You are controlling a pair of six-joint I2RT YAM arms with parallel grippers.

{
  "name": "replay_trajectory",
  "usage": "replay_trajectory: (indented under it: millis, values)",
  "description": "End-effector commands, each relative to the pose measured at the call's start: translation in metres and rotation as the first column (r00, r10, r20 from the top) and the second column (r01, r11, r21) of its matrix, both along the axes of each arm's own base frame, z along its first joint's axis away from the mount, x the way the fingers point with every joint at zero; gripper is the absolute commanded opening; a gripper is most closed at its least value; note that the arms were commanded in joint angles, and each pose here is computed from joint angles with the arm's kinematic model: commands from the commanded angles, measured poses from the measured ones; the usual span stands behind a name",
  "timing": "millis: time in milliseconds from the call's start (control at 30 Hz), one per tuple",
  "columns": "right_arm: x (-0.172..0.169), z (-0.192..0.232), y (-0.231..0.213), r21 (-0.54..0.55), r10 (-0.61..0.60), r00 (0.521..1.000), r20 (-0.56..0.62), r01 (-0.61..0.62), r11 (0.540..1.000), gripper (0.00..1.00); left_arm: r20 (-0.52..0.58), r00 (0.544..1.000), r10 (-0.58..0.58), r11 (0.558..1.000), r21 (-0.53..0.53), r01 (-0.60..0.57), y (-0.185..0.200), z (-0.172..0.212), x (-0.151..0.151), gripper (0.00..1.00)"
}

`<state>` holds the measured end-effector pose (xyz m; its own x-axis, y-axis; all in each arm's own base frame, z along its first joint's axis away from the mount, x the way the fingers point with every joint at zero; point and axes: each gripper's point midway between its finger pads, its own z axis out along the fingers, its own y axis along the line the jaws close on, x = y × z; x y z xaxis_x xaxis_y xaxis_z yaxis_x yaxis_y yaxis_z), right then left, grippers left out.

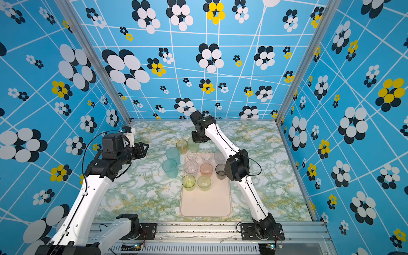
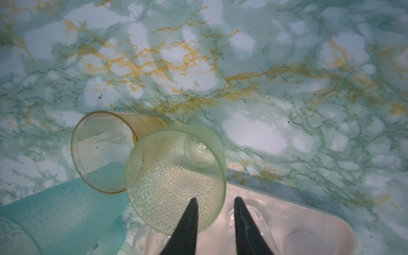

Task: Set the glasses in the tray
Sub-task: 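Move the right gripper to the light-green tumbler lying beyond the tray, then close the right gripper on the light-green tumbler's rim and lift it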

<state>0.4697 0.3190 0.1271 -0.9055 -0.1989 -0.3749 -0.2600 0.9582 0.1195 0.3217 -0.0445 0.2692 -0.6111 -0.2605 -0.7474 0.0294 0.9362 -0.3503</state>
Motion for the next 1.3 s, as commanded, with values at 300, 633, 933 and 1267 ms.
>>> replay_trajectory:
  millis: [300, 633, 933, 1267]
  values:
    - [0.015, -0.010, 0.001, 0.015, -0.040, 0.999, 0.013, 0.040, 0.999, 0.26, -0.032, 0.999, -0.012, 1.000, 0.007, 0.013, 0.003, -0.012, 0.001, 0.33]
    - [0.019, -0.016, -0.003, -0.004, -0.050, 0.999, 0.016, 0.050, 0.999, 0.20, -0.038, 0.999, -0.012, 1.000, 0.006, 0.012, 0.004, -0.014, 0.002, 0.33]
    - [0.018, -0.022, -0.001, -0.002, -0.042, 0.999, 0.003, 0.042, 0.999, 0.17, -0.043, 0.999, -0.010, 1.000, 0.005, 0.010, 0.006, -0.015, 0.003, 0.33]
    - [0.020, -0.018, 0.000, 0.002, -0.039, 0.999, 0.022, 0.039, 0.999, 0.06, -0.044, 0.999, -0.009, 1.000, 0.003, 0.009, 0.007, -0.014, 0.002, 0.33]
